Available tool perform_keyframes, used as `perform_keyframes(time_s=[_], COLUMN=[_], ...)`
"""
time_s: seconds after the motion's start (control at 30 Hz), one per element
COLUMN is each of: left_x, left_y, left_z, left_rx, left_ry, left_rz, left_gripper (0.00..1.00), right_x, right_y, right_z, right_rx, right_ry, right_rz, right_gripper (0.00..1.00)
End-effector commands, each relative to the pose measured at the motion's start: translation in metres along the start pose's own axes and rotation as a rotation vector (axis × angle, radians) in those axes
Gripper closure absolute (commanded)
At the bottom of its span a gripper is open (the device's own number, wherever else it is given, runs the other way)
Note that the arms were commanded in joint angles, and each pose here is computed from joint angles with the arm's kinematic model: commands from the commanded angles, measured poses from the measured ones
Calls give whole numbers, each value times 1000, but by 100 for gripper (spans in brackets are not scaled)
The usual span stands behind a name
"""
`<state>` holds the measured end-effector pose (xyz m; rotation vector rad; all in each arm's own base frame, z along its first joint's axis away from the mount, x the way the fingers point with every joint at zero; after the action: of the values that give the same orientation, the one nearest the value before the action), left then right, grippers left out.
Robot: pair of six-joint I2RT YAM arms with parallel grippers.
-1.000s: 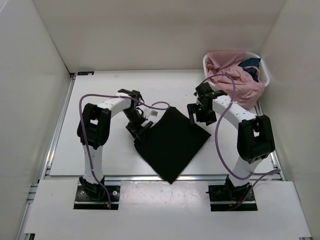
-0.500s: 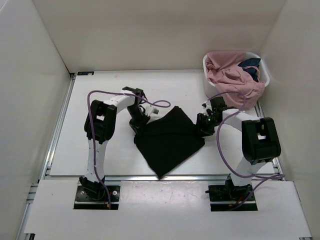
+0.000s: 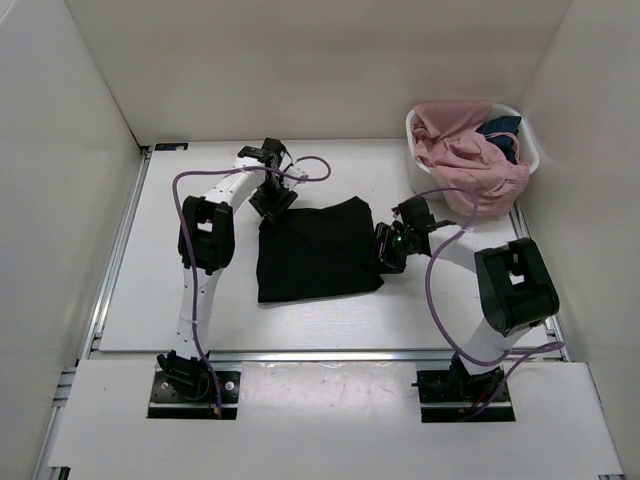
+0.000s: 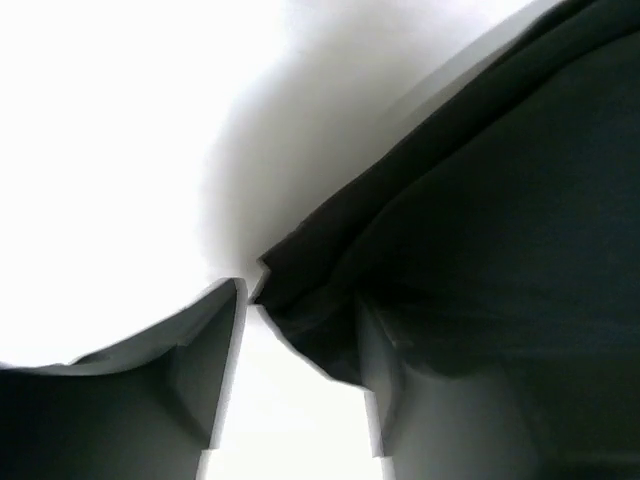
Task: Fold and stack the trousers
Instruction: Fold the trousers
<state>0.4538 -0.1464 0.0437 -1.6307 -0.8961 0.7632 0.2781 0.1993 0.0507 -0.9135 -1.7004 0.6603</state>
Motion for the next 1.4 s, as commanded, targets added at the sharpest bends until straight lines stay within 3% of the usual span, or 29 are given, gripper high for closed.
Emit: perform_keyframes(time_s=[0.0, 0.03, 0.13, 0.17, 0.2, 0.4, 0.53, 0.57, 0.67, 0.73, 0.87, 1.03, 1.37], left_x=[31, 39, 55, 60, 67, 73, 81, 82, 102, 129, 137, 119, 126], left_y=[-29, -38, -78, -91, -121, -225, -268, -247, -239, -242, -249, -251, -258], left_z=[-28, -33, -43, -43, -47, -42, 7, 30, 97, 145, 222, 251, 256], left_rx=[-103, -133, -208, -229, -296, -544, -602, -530, -456, -416, -395, -433, -463], left_ry=[-16, -26, -69, -80, -105, -204, -308, -327, -460, -587, -762, -856, -896], left_rz=[-162, -188, -279, -301, -327, -347, -340, -321, -353, -426, -507, -533, -519], left_gripper=[32, 28, 16, 10, 0, 0, 0, 0, 0, 0, 0, 0, 0], right_x=[2, 3, 4, 7, 9, -1, -21, -25, -48, -67, -106, -118, -111], right_y=[-7, -9, -19, -30, -43, -124, -175, -185, -226, -251, -284, -298, -298], right_z=[-33, -33, -35, -40, -52, -68, -72, -70, -75, -75, -72, -85, -97], right_rx=[-74, -68, -32, -49, -79, -128, -123, -125, -222, -278, -320, -350, -391], right_ry=[26, 29, -6, -25, -55, -8, 40, 58, 62, 106, 228, 269, 250], right_rz=[49, 52, 90, 108, 126, 338, 404, 431, 560, 603, 673, 735, 684], right_gripper=[38, 31, 23, 1, 1, 1, 1, 1, 1, 1, 1, 1, 1])
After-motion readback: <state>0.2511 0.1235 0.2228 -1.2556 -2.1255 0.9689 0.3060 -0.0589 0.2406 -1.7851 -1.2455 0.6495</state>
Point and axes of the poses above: each gripper's point midway between its finger pads, its own y axis out along the fingers, its own x axis along the line the jaws close on, z = x × y, the point moved 2 cm from there along -y, back along the fingers, and after that the axes turned 13 degrees about -y, right-handed, at the moved point
